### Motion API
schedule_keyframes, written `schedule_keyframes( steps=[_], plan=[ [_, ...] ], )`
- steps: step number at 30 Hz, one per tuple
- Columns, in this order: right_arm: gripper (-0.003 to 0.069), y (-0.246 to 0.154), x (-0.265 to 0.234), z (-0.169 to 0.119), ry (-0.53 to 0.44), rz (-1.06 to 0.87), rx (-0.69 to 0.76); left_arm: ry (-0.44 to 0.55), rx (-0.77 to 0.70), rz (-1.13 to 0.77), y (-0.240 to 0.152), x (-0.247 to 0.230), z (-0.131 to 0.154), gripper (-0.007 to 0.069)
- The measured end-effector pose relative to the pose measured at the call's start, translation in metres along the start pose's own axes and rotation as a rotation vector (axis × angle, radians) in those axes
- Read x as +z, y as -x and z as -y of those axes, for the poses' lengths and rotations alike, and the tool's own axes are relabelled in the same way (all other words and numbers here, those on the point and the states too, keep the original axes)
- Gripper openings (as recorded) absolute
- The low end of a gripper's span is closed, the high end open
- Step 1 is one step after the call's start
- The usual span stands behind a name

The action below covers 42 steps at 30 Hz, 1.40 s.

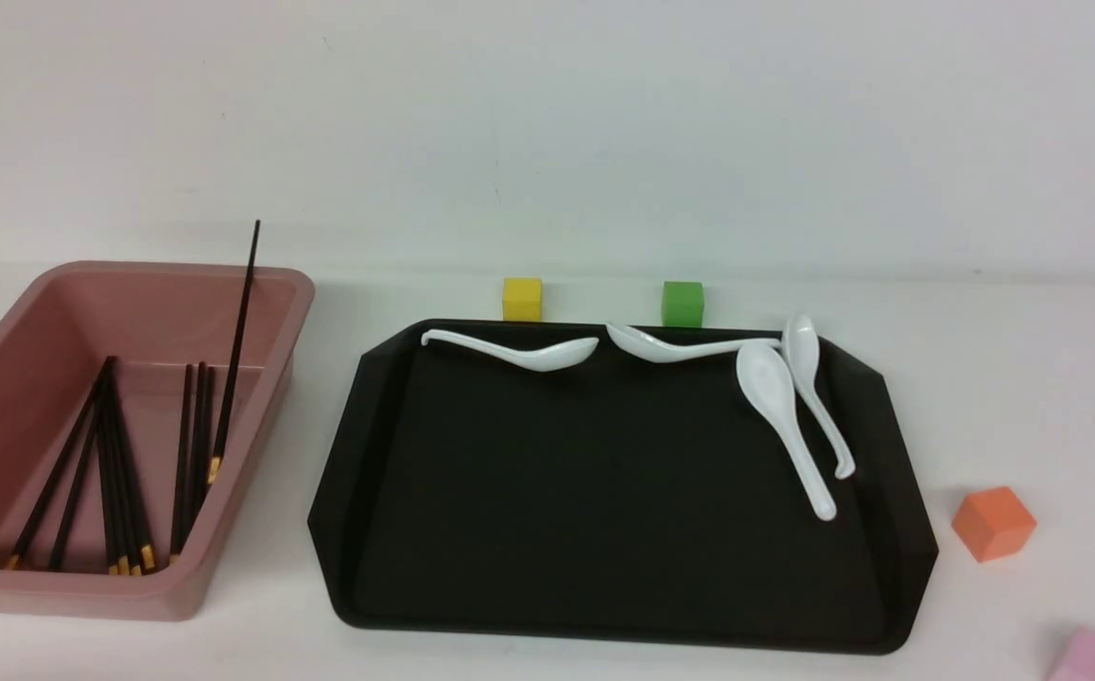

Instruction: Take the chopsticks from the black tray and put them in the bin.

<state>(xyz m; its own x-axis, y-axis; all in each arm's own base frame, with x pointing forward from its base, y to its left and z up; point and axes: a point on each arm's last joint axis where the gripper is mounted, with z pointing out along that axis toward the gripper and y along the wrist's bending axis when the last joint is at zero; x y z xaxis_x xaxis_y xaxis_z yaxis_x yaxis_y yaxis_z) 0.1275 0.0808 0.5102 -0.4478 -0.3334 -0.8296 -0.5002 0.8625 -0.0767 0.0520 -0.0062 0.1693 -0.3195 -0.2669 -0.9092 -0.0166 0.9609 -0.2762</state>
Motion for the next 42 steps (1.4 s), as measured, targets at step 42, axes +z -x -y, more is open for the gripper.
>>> schedule_keyframes(
  steps=[42],
  plan=[
    [0.002, -0.24, 0.091, -0.019, 0.084, 0.128, 0.124, 0.0, 0.0, 0.0, 0.0, 0.0, 0.0, 0.0238]
  ],
)
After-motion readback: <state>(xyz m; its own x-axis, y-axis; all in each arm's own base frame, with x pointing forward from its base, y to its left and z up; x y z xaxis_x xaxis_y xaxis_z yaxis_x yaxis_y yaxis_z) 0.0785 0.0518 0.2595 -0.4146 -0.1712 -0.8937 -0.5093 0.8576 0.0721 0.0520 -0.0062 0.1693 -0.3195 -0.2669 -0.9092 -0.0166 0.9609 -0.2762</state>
